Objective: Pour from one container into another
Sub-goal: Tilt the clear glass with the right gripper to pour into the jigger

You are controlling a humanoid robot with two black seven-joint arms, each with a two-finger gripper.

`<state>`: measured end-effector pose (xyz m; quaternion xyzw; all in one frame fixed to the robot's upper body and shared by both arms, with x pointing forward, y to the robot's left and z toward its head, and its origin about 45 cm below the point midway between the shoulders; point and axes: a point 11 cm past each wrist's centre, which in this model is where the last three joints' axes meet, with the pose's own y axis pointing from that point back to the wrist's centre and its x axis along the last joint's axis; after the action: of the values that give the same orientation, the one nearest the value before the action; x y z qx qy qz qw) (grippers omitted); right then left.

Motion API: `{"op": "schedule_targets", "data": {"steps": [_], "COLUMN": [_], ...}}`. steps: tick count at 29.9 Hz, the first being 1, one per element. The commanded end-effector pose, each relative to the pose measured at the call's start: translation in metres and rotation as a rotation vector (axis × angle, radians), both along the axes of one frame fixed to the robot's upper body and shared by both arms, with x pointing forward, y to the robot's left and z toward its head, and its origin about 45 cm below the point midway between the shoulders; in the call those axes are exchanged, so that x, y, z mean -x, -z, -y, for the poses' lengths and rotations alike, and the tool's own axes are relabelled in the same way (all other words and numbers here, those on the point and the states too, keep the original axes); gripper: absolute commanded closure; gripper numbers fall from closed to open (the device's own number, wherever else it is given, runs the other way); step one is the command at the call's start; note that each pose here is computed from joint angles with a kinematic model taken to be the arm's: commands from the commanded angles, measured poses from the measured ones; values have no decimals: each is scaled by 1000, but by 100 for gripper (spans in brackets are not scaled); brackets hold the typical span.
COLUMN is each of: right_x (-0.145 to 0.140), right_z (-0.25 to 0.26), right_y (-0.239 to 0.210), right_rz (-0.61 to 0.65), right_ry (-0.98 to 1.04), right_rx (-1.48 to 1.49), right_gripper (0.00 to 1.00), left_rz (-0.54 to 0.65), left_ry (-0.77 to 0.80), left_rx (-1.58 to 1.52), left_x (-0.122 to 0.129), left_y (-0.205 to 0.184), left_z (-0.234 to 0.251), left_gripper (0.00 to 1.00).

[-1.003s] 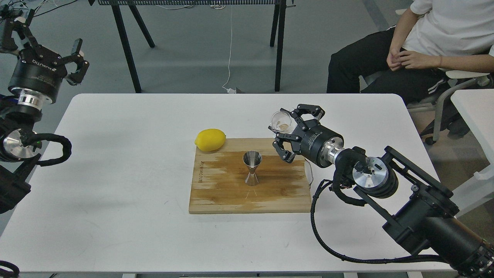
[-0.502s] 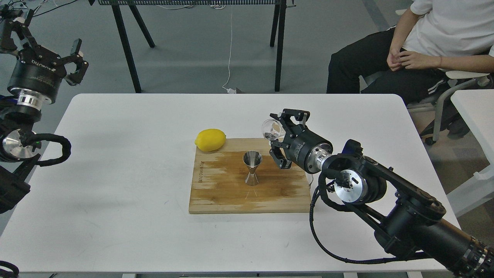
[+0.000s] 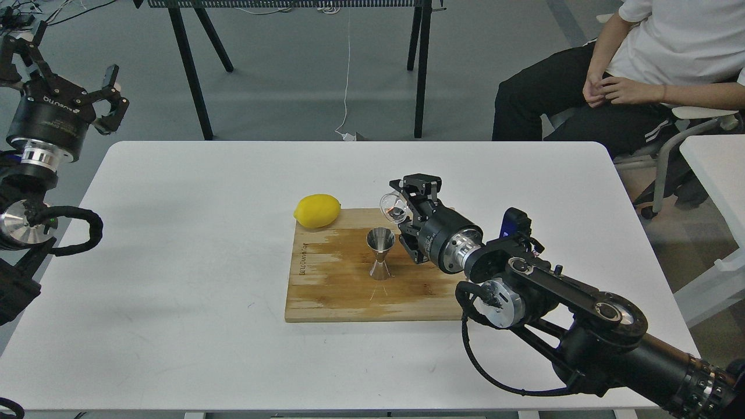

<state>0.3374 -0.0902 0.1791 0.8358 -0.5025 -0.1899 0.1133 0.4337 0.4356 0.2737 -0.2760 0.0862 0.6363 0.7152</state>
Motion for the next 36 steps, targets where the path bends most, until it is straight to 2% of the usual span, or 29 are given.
{"op": "schedule_targets", "data": {"steps": [1,18,36], "right_x": [2,12,3], "right_z": [-6,-25,-16], "right_y": [0,2,9], "right_rz": [30,155,216], "right_ry": [-16,-83,-78], "right_rx": [38,144,231], "right_gripper": [75,76,76], "left_rz": [0,1,2], "left_ry": [0,0,-2], "left_rx": [0,3,3], "left_x": [0,0,0], "left_y": [0,0,-1], "left_z": [0,0,-1], "left_gripper": [0,0,0]}}
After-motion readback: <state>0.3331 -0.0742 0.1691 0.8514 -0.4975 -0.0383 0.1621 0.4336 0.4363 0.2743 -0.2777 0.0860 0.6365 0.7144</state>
